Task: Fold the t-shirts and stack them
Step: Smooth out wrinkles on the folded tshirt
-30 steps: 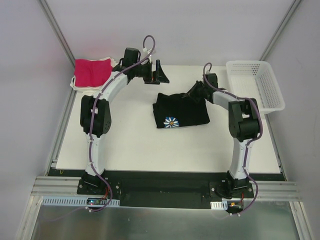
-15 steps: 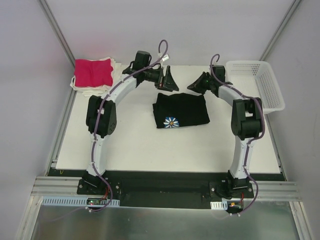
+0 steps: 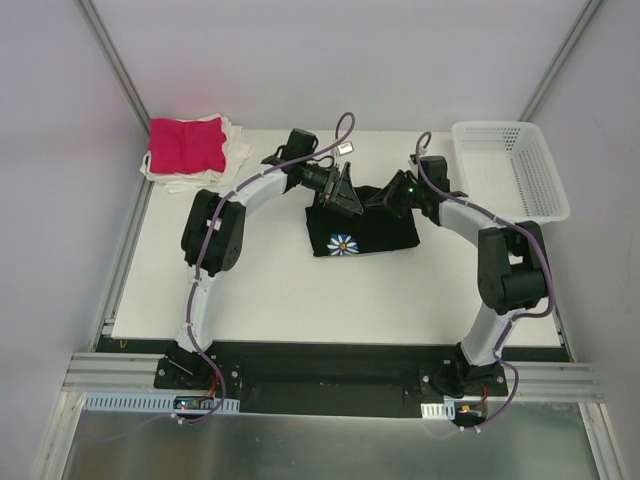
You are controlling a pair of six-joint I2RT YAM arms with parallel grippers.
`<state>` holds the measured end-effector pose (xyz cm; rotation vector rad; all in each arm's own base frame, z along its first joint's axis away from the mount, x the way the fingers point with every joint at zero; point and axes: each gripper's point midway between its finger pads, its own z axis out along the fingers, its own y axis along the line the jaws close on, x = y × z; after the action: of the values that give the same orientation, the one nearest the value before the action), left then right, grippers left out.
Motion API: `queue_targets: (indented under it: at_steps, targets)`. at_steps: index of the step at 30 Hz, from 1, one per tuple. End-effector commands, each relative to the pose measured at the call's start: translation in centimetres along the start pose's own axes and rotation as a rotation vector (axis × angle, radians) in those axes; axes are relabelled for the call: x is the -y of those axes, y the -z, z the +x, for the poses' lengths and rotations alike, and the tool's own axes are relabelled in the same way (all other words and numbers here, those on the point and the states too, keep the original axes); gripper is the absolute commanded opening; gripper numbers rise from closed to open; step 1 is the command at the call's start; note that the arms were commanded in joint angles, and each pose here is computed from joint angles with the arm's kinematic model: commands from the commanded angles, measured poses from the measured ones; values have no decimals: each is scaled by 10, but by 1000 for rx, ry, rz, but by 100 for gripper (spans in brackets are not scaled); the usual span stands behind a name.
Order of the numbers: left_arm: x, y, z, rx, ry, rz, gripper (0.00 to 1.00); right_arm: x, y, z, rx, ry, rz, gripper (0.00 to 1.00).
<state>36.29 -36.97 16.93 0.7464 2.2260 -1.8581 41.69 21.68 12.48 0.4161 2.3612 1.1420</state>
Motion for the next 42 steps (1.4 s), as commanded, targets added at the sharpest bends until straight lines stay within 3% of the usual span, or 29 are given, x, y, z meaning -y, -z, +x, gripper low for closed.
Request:
queue_targets:
  at_steps: [1,12,29,34,38,42]
  targets:
    - [-14,-7,-3,-14,-38,42,99,2,-21,6,-36,-27,-34,1]
    - [-73,-9,-20,19,36,5,99,22,-62,-14,-65,-84,-16,1]
    - [-84,31,-28,88,46,-36,99,59,-53,-71,32,-145,27,1]
    - [-72,39,-37,106,27,-36,99,56,-42,-80,53,-142,20,1]
    - [-39,48,-58,142,-35,-47,99,25,-29,-81,69,-101,-23,2]
    - [-18,57,-72,194,-104,-108,99,-12,-38,-55,16,-54,-75,9]
